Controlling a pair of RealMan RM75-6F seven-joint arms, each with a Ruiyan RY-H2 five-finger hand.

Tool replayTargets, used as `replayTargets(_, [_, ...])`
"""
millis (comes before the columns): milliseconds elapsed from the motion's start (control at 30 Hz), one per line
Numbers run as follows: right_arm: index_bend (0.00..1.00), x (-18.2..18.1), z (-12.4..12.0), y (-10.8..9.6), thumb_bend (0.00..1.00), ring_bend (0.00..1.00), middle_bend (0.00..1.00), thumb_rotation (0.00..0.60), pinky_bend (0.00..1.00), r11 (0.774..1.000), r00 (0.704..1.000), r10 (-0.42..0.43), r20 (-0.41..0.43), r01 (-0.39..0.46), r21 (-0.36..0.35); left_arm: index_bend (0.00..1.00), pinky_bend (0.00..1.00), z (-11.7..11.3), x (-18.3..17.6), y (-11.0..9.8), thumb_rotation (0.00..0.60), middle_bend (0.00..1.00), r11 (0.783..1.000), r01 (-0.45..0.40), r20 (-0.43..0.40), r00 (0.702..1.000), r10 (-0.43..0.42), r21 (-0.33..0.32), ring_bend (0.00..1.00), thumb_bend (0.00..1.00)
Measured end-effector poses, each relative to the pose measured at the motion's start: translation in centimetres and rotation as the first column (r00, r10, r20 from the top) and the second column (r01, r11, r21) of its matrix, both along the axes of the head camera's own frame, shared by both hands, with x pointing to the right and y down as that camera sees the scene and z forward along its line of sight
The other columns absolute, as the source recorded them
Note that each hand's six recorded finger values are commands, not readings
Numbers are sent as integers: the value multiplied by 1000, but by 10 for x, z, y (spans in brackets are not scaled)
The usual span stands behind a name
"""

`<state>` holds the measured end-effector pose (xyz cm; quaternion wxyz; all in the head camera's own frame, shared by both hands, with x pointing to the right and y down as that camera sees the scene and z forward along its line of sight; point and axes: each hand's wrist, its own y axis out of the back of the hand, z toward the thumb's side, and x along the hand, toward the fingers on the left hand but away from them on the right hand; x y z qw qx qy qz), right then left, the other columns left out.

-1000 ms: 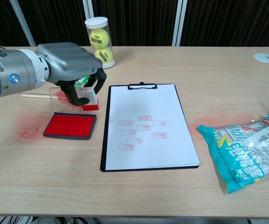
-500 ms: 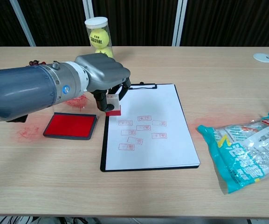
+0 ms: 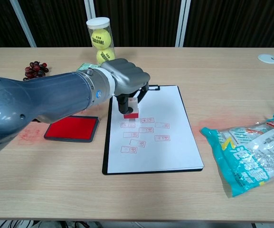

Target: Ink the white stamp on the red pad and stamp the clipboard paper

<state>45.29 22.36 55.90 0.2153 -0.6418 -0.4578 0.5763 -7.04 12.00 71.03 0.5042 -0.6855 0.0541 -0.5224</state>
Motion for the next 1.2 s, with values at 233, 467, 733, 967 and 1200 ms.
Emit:
replayTargets(233, [55, 1, 0, 0, 197, 0, 0, 600, 140, 1000, 1000, 10, 15, -10, -8, 756, 1000, 8, 10, -5, 600, 834, 1000, -16, 23, 1000, 16, -20, 974, 501])
replayTargets(467, [55, 2, 0, 0, 196, 0, 0, 600, 140, 1000, 1000, 16, 20, -16, -14, 756, 1000, 13, 9, -13, 600, 834, 1000, -19, 47, 999, 20, -22, 974, 501])
replayTargets(733, [55, 2, 0, 0, 197, 0, 0, 600, 139, 1000, 1000, 19, 20, -19, -16, 756, 1000, 17, 5, -16, 600, 835, 999, -8, 56, 998, 10, -40, 974, 501])
replayTargets(967, [55, 2, 0, 0, 196, 0, 0, 600, 140, 1000, 1000, 23, 21, -22, -18, 756, 1000, 18, 5, -15, 600, 835, 999, -12, 58, 998, 14, -48, 974, 501])
replayTargets(1200, [55, 2, 0, 0, 197, 0, 0, 600, 140, 1000, 999, 23, 24, -23, -18, 756, 1000, 17, 2, -18, 600, 835, 999, -7, 62, 998, 10, -47, 974, 501])
